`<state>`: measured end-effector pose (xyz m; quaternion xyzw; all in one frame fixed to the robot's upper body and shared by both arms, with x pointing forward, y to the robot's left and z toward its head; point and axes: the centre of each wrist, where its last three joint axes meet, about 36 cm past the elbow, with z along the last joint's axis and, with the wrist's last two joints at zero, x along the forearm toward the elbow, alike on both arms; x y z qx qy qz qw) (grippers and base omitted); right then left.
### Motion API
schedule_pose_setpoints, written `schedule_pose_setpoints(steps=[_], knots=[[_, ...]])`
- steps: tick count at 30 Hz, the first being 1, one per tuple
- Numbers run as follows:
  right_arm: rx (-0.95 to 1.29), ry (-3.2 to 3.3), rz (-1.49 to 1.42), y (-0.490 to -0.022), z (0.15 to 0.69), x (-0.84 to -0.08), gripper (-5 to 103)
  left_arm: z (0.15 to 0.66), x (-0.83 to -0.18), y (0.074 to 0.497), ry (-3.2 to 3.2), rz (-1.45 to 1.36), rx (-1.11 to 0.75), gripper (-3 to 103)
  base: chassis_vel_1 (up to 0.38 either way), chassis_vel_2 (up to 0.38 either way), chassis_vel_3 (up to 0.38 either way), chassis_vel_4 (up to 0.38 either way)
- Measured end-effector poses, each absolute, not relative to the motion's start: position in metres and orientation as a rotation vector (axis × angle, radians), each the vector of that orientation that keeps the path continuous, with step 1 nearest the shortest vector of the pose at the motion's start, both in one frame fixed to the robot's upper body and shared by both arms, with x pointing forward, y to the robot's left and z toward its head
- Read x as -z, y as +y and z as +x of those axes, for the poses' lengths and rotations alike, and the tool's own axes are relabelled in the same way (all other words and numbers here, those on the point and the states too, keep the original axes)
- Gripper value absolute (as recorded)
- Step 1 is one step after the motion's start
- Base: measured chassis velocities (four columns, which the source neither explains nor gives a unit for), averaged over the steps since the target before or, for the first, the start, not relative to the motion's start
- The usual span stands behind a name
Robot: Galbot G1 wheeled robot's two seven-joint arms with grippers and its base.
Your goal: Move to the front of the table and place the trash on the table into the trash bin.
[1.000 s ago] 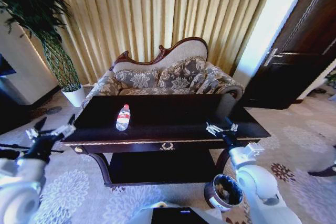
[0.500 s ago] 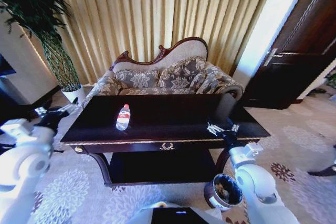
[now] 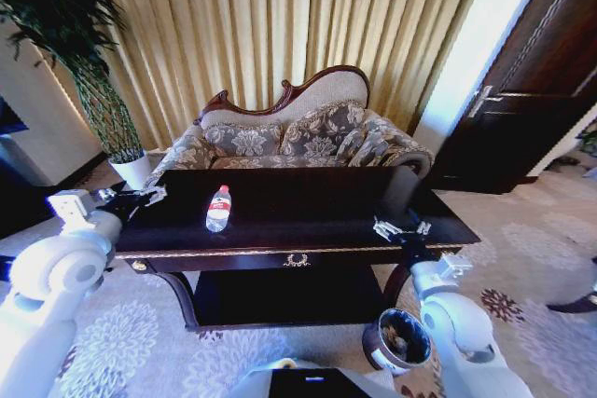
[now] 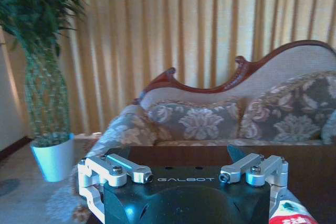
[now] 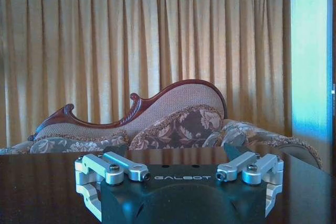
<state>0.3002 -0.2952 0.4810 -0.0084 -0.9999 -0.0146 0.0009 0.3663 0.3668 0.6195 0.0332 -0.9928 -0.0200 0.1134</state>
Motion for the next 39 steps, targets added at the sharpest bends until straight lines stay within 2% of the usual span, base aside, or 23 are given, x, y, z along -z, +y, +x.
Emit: schedule_pose_setpoints(steps=[24,39], knots=[[0.049,-3.156,-0.035,-0.298,0.308,-0.483,100,0.4,-0.587,0.305,-2.891,-0.003,0.029,100,0.0,0.0,0.0,0.0],[0.106,-3.15,0.009,-0.301,0.318,-0.489,100,0.401,-0.556,0.272,-2.805,-0.08,0.017,100,0.0,0.0,0.0,0.0]])
